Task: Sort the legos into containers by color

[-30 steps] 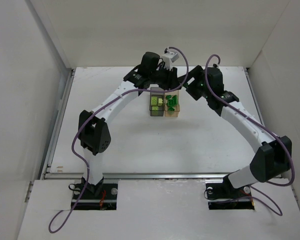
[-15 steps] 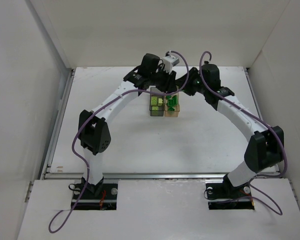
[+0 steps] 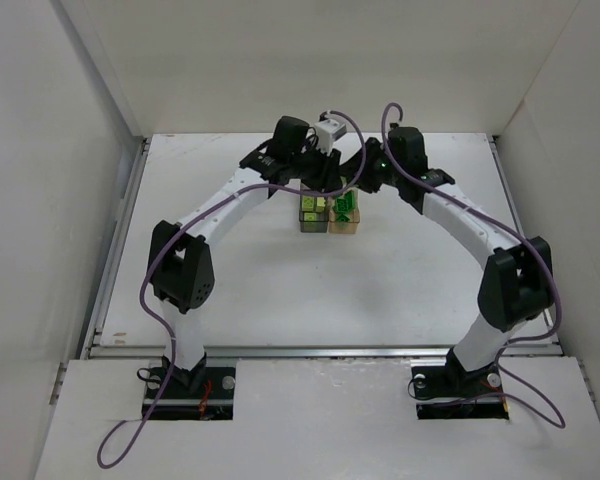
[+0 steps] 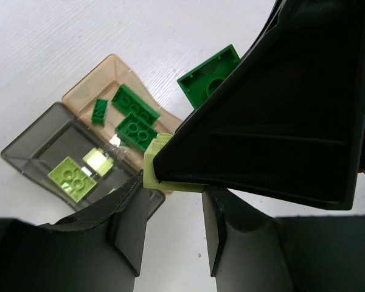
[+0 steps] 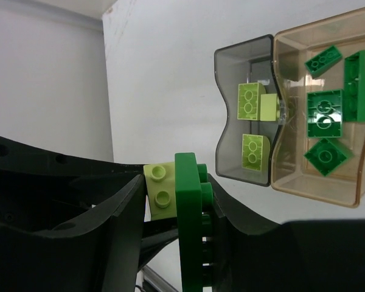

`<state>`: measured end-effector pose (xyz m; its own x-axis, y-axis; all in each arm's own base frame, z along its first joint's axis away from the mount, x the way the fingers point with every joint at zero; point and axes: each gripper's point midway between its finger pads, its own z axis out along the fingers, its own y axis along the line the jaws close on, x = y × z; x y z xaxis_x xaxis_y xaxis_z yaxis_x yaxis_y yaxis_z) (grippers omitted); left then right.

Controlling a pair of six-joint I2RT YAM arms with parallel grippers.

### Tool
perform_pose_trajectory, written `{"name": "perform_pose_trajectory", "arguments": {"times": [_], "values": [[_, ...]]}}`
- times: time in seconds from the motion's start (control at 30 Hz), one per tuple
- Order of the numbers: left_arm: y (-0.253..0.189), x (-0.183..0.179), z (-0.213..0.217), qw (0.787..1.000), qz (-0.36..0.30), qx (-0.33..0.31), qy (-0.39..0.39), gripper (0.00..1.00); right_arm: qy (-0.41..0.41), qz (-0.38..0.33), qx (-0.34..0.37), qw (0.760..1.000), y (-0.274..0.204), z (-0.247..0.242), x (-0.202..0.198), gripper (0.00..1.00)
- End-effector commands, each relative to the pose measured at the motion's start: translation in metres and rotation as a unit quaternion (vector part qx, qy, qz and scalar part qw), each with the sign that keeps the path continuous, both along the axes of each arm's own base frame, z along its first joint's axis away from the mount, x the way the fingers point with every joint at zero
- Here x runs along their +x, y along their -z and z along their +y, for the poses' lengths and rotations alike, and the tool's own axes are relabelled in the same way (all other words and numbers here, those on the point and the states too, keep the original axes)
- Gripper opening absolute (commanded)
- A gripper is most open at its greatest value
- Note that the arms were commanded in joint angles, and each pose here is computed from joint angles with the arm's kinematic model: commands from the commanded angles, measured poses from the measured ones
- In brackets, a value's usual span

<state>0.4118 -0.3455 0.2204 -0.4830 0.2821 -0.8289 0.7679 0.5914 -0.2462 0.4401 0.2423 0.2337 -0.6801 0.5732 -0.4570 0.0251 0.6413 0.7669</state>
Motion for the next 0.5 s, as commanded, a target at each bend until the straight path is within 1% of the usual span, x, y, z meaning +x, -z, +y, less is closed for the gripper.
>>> {"name": "perform_pose_trajectory", "arguments": {"times": [0.0,0.13,0.27,0.33,0.37,0.4,0.47], "values": [[-0.019,0.019,0.049,0.997,-0.049,0.028,-0.061,0.00,0.021,-0.020,-0.059,0.998,0.005,-0.020,0.026,0.00],[-0.021,0.017,0.049,0.997,-0.055,0.026,-0.054,0.00,0.006,-0.006,-0.063,0.998,0.021,-0.014,0.031,0.00],[-0.017,0.012,0.045,0.997,-0.058,0.032,-0.039,0.00,-0.003,-0.013,-0.055,0.998,0.020,-0.010,0.031,0.00],[-0.015,0.011,0.046,0.997,-0.059,0.038,-0.035,0.00,-0.004,-0.025,-0.056,0.998,0.011,-0.010,0.032,0.04],[-0.005,0.012,0.047,0.997,-0.051,0.046,-0.038,0.00,-0.004,-0.031,-0.053,0.998,0.004,-0.011,0.031,0.08],[-0.005,0.012,0.047,0.997,-0.055,0.049,-0.035,0.00,-0.004,-0.031,-0.053,0.998,0.004,-0.011,0.031,0.18],[0.000,0.014,0.051,0.996,-0.057,0.060,-0.042,0.00,0.003,-0.036,-0.058,0.998,-0.005,-0.019,0.028,0.26]]}}
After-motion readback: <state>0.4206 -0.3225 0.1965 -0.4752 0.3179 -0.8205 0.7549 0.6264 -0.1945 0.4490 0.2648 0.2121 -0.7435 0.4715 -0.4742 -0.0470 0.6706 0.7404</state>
